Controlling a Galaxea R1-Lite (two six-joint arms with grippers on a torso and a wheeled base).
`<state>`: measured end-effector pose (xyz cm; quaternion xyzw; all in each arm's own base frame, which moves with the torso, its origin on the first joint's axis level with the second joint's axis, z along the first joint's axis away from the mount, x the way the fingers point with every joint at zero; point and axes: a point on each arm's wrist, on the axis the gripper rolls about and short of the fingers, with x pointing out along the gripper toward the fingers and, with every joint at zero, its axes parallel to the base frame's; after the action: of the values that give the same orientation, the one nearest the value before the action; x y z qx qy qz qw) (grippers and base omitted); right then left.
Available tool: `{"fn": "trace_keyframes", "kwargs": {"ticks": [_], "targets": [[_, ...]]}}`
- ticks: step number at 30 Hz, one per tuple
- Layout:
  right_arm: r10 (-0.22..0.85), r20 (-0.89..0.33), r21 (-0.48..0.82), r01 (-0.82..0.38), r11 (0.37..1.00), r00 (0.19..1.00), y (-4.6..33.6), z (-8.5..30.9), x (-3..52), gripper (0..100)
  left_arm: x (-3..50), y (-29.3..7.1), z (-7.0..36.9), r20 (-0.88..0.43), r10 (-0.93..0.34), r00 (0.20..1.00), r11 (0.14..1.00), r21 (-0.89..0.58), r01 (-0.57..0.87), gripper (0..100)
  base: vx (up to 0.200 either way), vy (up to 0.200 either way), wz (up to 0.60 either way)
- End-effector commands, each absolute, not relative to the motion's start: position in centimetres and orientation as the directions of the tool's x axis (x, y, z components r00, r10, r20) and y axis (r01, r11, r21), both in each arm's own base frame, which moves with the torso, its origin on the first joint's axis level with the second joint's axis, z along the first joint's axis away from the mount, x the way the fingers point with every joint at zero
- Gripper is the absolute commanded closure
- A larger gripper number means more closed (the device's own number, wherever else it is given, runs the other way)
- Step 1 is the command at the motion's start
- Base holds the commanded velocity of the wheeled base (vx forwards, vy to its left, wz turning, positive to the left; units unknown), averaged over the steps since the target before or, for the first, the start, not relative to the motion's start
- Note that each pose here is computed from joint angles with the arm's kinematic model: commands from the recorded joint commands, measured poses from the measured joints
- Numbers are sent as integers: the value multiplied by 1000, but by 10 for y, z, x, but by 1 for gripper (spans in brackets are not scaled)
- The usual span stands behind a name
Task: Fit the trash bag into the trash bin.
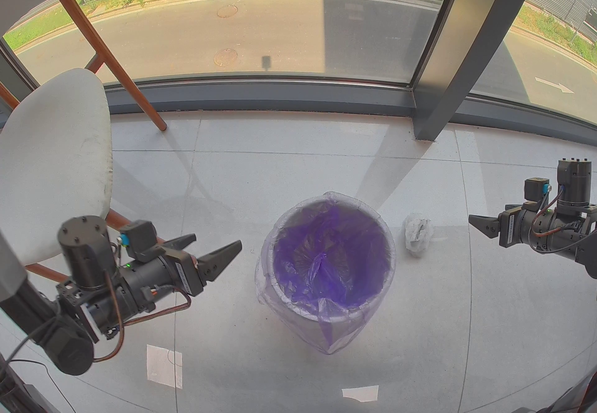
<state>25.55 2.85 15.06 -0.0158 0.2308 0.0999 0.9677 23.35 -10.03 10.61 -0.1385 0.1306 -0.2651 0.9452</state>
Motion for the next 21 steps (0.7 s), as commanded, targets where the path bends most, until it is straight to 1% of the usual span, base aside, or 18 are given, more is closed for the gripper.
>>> {"fn": "trace_keyframes", "kwargs": {"ticks": [1, 2, 4, 6, 8, 11, 13, 16, 17, 18, 21], "targets": [[93, -603, 31, -93, 995, 792, 2, 104, 275, 0, 165, -87, 236, 225, -594, 772, 720, -280, 635, 0, 0, 0, 0], [93, -608, 33, -93, 995, 789, 2, 102, 276, 0, 162, -86, 241, 239, -594, 769, 717, -277, 640, 0, 0, 0, 0], [92, -640, 38, -89, 995, 763, 2, 89, 282, 0, 145, -76, 268, 278, -582, 764, 719, -263, 643, 0, 0, 0, 0], [92, -664, 42, -86, 995, 742, 2, 77, 292, 0, 131, -68, 279, 241, -579, 779, 732, -268, 627, 0, 0, 0, 0], [93, -679, 50, -81, 995, 728, 2, 63, 306, 0, 116, -57, 285, 187, -547, 816, 776, -252, 578, 0, 0, 0, 0], [94, -667, 84, -51, 995, 739, 5, 49, 329, 0, 102, -45, 288, 135, -476, 869, 850, -184, 494, 0, 0, 0, 0], [108, -669, 125, -32, 992, 735, 13, 44, 342, 0, 99, -41, 289, 139, -439, 888, 876, -151, 457, 0, 0, 0, 0], [122, -694, 166, -7, 986, 710, 24, 36, 358, 0, 99, -38, 291, 147, -373, 916, 907, -150, 393, 0, 0, 0, 0], [122, -694, 166, -7, 986, 710, 24, 36, 358, 0, 99, -38, 291, 147, -373, 916, 907, -150, 393, 0, 0, 0, 0], [119, -718, 174, 11, 985, 686, 26, 29, 369, 0, 100, -37, 291, 147, -316, 937, 928, -158, 337, 0, 0, 0, 0], [129, -723, 187, 12, 982, 678, 33, 19, 384, 0, 103, -36, 283, 116, -244, 963, 955, -145, 259, 0, 0, 0, 0]]}}
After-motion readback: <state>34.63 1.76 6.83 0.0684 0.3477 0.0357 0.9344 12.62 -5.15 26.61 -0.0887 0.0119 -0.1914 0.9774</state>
